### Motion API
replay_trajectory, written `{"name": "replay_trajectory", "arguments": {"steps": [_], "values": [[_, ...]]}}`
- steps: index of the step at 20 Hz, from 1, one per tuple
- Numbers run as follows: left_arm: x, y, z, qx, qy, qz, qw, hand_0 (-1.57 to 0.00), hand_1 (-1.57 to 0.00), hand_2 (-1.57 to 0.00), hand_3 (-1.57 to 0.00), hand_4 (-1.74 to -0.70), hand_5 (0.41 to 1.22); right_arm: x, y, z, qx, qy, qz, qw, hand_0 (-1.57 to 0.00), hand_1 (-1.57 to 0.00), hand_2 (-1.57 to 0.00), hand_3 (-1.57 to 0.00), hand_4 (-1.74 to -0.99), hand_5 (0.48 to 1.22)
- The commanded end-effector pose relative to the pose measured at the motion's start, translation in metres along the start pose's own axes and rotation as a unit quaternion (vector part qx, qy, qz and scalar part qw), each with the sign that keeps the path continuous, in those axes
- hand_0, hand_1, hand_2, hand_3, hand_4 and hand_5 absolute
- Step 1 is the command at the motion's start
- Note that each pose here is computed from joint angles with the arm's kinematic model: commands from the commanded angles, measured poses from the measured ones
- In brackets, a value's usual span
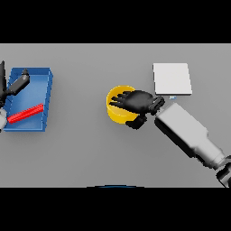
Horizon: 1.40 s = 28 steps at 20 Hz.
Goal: Pick up the red beaker and tilt it to pour out 1 green nut into yellow bowl. Pick up the yellow bowl and place it on the metallic measuring scale.
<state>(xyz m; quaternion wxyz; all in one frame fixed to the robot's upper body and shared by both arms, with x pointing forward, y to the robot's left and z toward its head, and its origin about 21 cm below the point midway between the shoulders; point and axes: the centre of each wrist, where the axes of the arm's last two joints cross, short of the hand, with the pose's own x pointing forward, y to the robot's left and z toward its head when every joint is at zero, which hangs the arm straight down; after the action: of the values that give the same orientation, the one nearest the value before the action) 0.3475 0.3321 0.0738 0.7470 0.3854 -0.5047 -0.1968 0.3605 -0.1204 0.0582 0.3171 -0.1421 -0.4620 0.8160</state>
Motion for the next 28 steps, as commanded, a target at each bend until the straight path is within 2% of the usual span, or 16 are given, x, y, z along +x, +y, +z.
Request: {"name": "replay_trajectory", "arguments": {"steps": [1, 6, 8, 9, 10, 12, 14, 15, 18, 21, 25, 28], "values": [[0.001, 0.003, 0.002, 0.002, -0.002, 0.001, 1.0, 0.0, 0.0, 0.0, 0.0, -0.74, 0.699, -0.001, 0.003, -0.003, 0.007, 0.001, -0.003, 1.0, 0.0, 0.0, 0.0, 0.0, -1.265, 0.74], [-0.003, 0.002, -0.001, 0.003, 0.002, -0.003, 1.0, 0.0, 0.0, 0.0, 0.0, -0.75, 0.699, -0.002, 0.007, -0.006, 0.037, 0.008, -0.022, 0.999, 0.0, 0.0, -0.02, -0.07, -1.289, 0.758], [0.001, 0.0, -0.002, 0.002, 0.001, -0.002, 1.0, 0.0, 0.0, 0.0, 0.0, -0.75, 0.701, -0.001, 0.006, -0.006, 0.044, 0.02, -0.034, 0.998, -0.03, -0.04, -0.07, -0.14, -1.302, 0.805], [0.002, 0.001, 0.0, 0.003, -0.004, -0.003, 1.0, 0.0, 0.0, 0.0, 0.0, -0.75, 0.701, 0.0, 0.008, -0.007, 0.048, 0.02, -0.034, 0.998, -0.16, -0.14, -0.15, -0.18, -1.321, 0.839], [-0.002, 0.003, -0.002, 0.004, -0.003, -0.001, 1.0, 0.0, 0.0, 0.0, 0.0, -0.75, 0.7, 0.0, 0.008, -0.008, 0.045, 0.013, -0.031, 0.998, -0.44, -0.42, -0.38, -0.24, -1.351, 0.915], [-0.001, 0.006, -0.002, 0.004, -0.004, -0.002, 1.0, 0.0, 0.0, 0.0, 0.0, -0.76, 0.704, 0.001, 0.009, -0.006, 0.046, 0.001, -0.038, 0.998, -0.85, -0.84, -0.81, -0.4, -1.463, 1.025], [0.0, 0.006, -0.004, 0.003, 0.0, -0.003, 1.0, 0.0, 0.0, 0.0, 0.0, -0.76, 0.701, -0.001, 0.007, -0.007, 0.054, -0.006, -0.038, 0.998, -1.11, -1.1, -1.08, -0.71, -1.557, 1.096], [-0.001, 0.005, -0.001, 0.001, -0.007, -0.004, 1.0, 0.0, 0.0, 0.0, 0.0, -0.75, 0.7, -0.001, 0.006, -0.006, 0.059, -0.007, -0.04, 0.997, -1.2, -1.19, -1.13, -0.87, -1.594, 1.121], [-0.001, 0.002, -0.001, 0.001, -0.004, -0.008, 1.0, 0.0, 0.0, 0.0, 0.0, -0.75, 0.692, 0.001, 0.005, -0.006, 0.062, -0.001, -0.039, 0.997, -1.38, -1.38, -1.23, -1.21, -1.666, 1.17], [0.001, 0.001, -0.002, 0.001, -0.007, -0.011, 1.0, 0.0, 0.0, 0.0, 0.0, -0.74, 0.689, -0.002, 0.006, -0.003, 0.057, -0.007, -0.048, 0.997, -1.47, -1.47, -1.28, -1.37, -1.702, 1.195], [0.001, 0.007, -0.002, 0.009, -0.003, -0.015, 1.0, 0.0, 0.0, 0.0, 0.0, -0.73, 0.685, -0.005, 0.002, 0.005, 0.046, -0.004, -0.039, 0.998, -1.53, -1.53, -1.31, -1.4, -1.725, 1.21], [0.003, 0.005, -0.002, 0.003, -0.011, -0.013, 1.0, 0.0, 0.0, 0.0, 0.0, -0.73, 0.691, -0.004, -0.015, 0.014, 0.034, 0.005, -0.043, 0.998, -1.55, -1.55, -1.37, -1.31, -1.733, 1.215]]}}
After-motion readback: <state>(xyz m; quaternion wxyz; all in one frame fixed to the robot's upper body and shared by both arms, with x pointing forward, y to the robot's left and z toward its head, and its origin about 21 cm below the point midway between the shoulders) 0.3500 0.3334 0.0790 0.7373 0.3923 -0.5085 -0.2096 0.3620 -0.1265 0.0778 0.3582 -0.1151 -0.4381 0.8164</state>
